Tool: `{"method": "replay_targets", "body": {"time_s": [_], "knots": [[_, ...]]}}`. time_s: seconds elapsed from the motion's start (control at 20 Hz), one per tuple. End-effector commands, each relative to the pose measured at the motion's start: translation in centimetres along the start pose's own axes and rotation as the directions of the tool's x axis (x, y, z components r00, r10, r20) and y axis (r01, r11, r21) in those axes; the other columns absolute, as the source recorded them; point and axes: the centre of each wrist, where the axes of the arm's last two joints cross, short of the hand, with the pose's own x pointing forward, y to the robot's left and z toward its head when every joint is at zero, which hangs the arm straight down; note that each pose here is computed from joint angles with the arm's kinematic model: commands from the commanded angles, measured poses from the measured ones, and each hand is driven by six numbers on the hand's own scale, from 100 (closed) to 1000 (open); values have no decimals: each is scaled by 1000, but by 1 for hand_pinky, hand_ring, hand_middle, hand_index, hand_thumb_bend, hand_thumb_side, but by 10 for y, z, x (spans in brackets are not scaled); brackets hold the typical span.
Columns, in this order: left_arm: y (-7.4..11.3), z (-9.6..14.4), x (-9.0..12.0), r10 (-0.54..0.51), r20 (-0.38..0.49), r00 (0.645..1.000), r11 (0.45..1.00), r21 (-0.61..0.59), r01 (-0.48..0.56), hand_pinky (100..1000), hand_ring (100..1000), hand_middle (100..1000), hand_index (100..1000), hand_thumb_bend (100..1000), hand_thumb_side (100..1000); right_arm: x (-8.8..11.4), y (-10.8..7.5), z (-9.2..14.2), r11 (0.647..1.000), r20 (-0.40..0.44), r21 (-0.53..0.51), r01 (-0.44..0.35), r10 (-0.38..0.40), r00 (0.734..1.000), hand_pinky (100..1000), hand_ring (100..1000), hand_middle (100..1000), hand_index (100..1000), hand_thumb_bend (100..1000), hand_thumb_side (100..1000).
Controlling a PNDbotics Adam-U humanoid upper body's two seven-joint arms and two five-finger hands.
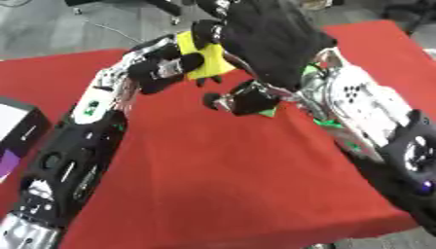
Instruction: Pick up the objects with one hand, pass them to the other hand, and then place them into the box on the other side of the table.
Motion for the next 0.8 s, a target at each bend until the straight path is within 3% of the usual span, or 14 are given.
{"method": "replay_targets", "body": {"time_s": [0.05,0.45,0.8], "knots": [[5,1,6,-43,2,999,999,2,43,715,366,177,383,100,263,-9,-4,0,999,-47,-4,-40,40,998,100,904,997,1000,745,362],[11,16,-6,-73,-39,997,996,44,75,713,364,175,380,100,259,-9,-3,1,998,-85,-25,-51,49,995,100,894,1000,1000,751,334],[22,50,-31,-142,-117,983,981,114,155,710,363,172,377,100,248,-9,-1,3,995,-112,-71,-69,61,992,100,875,983,1000,730,318]]}}
